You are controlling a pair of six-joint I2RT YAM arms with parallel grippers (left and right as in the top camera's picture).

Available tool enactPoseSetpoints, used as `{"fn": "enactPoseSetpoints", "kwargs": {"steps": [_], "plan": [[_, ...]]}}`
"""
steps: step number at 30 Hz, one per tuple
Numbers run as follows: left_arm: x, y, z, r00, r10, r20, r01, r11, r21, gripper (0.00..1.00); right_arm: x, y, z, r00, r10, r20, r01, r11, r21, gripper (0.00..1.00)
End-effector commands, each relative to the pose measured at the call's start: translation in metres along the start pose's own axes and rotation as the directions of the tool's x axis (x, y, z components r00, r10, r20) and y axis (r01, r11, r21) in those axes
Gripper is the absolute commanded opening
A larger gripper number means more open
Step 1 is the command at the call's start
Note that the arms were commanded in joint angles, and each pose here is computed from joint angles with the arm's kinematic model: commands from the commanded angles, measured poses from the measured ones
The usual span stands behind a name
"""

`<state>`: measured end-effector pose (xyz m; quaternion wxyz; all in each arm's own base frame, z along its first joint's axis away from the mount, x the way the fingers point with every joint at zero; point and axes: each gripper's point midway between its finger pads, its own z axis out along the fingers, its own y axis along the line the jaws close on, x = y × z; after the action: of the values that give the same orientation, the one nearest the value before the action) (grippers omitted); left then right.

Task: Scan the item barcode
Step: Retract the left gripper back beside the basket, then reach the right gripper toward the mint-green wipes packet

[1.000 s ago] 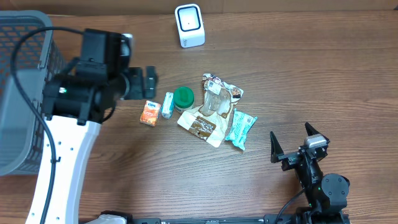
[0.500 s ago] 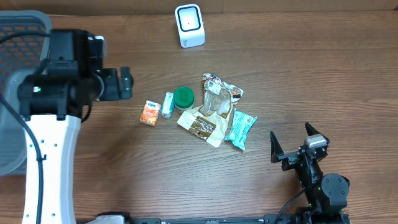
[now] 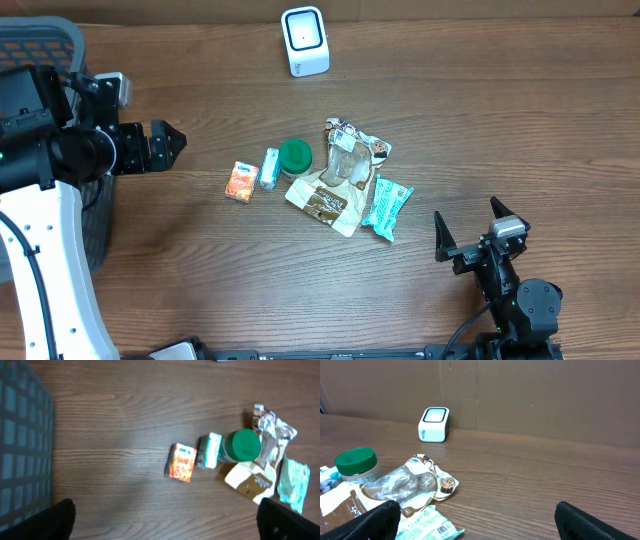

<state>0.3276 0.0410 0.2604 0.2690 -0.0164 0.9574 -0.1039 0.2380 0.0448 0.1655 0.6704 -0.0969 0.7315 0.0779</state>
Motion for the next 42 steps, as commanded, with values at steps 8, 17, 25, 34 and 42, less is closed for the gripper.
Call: {"fn": "enactPoseSetpoints", "kwargs": {"steps": [8, 17, 25, 34, 42], "plan": [[0.005, 0.011, 0.005, 0.999, 0.037, -0.021, -0.038, 0.998, -0.042, 1.0, -0.004, 0.002, -0.001, 1.0, -0.005, 0.016, 0.005, 1.0, -0.01, 1.0], [0.005, 0.011, 0.005, 0.999, 0.037, -0.021, -0.038, 0.998, -0.042, 1.0, -0.004, 0.002, -0.001, 1.0, -0.005, 0.016, 0.005, 1.0, -0.01, 1.0], [0.005, 0.011, 0.005, 0.999, 0.037, -0.021, -0.038, 0.998, -0.042, 1.0, -0.006, 0.002, -0.001, 1.0, -0.007, 0.025, 0.007, 1.0, -0.009, 1.0], [0.005, 0.011, 0.005, 0.999, 0.037, -0.021, -0.038, 0.998, -0.042, 1.0, -0.037, 0.049, -0.011, 0.987, 0.102, 0.122, -0.062, 0.954, -0.293, 1.0], [0.005, 0.011, 0.005, 0.999, 0.037, -0.021, -0.037, 0.998, -0.042, 1.0, -0.076, 0.086, -0.033, 0.965, 0.249, 0.083, -0.168, 0.829, -0.534, 1.0]]}}
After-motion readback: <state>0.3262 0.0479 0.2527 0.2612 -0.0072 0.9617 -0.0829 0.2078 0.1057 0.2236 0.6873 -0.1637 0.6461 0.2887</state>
